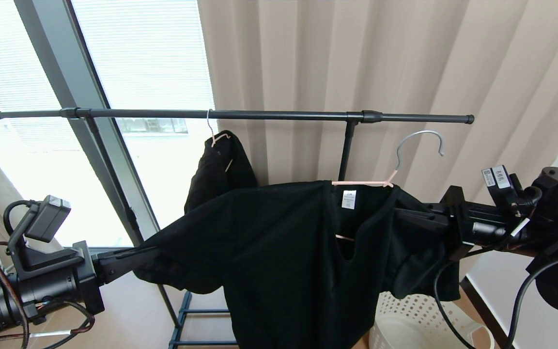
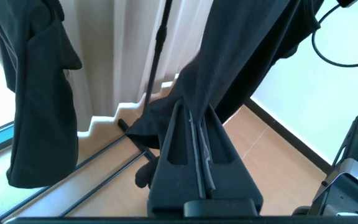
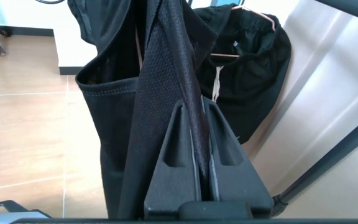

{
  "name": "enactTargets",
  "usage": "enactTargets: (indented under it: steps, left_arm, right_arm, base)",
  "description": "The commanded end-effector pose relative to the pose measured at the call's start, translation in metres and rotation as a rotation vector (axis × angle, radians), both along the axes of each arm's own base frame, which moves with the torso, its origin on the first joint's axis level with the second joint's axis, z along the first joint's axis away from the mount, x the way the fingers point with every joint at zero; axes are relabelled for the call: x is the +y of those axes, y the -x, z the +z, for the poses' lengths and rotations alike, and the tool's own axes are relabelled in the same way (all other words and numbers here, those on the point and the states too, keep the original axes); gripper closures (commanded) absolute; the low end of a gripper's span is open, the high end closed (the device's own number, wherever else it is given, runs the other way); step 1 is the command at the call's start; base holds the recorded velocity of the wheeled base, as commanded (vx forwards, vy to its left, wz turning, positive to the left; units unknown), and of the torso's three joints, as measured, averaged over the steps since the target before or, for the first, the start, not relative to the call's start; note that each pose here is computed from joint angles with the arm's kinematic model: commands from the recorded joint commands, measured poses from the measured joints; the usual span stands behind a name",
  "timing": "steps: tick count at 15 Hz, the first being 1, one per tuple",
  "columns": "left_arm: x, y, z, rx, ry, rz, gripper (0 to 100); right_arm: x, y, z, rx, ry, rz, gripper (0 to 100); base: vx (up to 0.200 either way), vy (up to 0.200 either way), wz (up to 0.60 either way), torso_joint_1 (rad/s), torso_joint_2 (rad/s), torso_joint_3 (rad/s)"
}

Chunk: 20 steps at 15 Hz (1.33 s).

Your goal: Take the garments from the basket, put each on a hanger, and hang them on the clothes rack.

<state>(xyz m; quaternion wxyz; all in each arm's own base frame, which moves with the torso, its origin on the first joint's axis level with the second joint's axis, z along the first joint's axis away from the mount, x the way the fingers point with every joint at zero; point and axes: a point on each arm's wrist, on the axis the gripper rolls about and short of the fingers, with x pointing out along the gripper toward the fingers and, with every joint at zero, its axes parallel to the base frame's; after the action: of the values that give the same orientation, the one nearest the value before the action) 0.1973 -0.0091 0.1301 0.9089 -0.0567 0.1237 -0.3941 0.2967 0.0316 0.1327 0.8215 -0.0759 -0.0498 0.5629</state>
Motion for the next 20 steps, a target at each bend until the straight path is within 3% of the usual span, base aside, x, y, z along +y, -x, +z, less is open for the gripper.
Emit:
enactTargets:
  steps: [1,2,3,8,10,11,12,14,17,20]
  left_arm:
    - [0.0,0.001,0.001,-0.007,-0.001,0.003,100]
    - [0.0,0.001,0.0,-0.008,-0.005,0.0,100]
    - [0.0,0.002,-0.001,-0.02,-0.02,-0.003,0]
    - [-0.002,0.006,0.007,-0.074,-0.034,-0.024,0]
    - [-0.009,0.007,0.02,-0.096,0.003,-0.055,0]
    - [-0.026,0.011,0.037,-0.093,0.071,-0.117,0]
    - [-0.036,0.014,0.043,-0.102,0.083,-0.13,0]
    - [-0.071,0.011,0.058,-0.1,0.054,-0.058,0]
    - [-0.087,-0.004,0.096,-0.049,-0.011,-0.048,0]
    - [-0.109,-0.009,0.115,-0.038,-0.067,-0.113,0]
  right_arm:
    - [0.0,-0.001,0.0,0.001,-0.001,-0.002,100]
    - [0.0,0.0,0.0,0.001,0.0,-0.001,100]
    - [0.0,0.0,0.0,0.001,0.0,-0.001,100]
    - [0.003,-0.002,-0.007,0.026,0.001,0.008,100]
    - [0.007,-0.002,-0.011,0.035,0.002,0.02,100]
    - [0.016,0.0,-0.013,0.048,0.004,0.052,100]
    - [0.022,0.003,-0.017,0.068,0.007,0.071,100]
    - [0.043,0.006,-0.028,0.102,0.014,0.134,100]
    - [0.05,0.008,-0.032,0.12,0.018,0.155,100]
    - [0.054,0.009,-0.033,0.125,0.019,0.167,100]
  base:
    - [0.0,0.0,0.0,0.0,0.0,0.0]
    - [0.0,0.0,0.0,0.0,0.0,0.0]
    - [0.0,0.0,0.0,0.0,0.0,0.0]
    - [0.0,0.0,0.0,0.0,0.0,0.0]
    - [0.0,0.0,0.0,0.0,0.0,0.0]
    - [0.0,0.0,0.0,0.0,0.0,0.0]
    - [0.0,0.0,0.0,0.0,0.0,0.0]
    - [0.0,0.0,0.0,0.0,0.0,0.0]
    - [0.0,0.0,0.0,0.0,0.0,0.0]
    - [0.0,0.0,0.0,0.0,0.0,0.0]
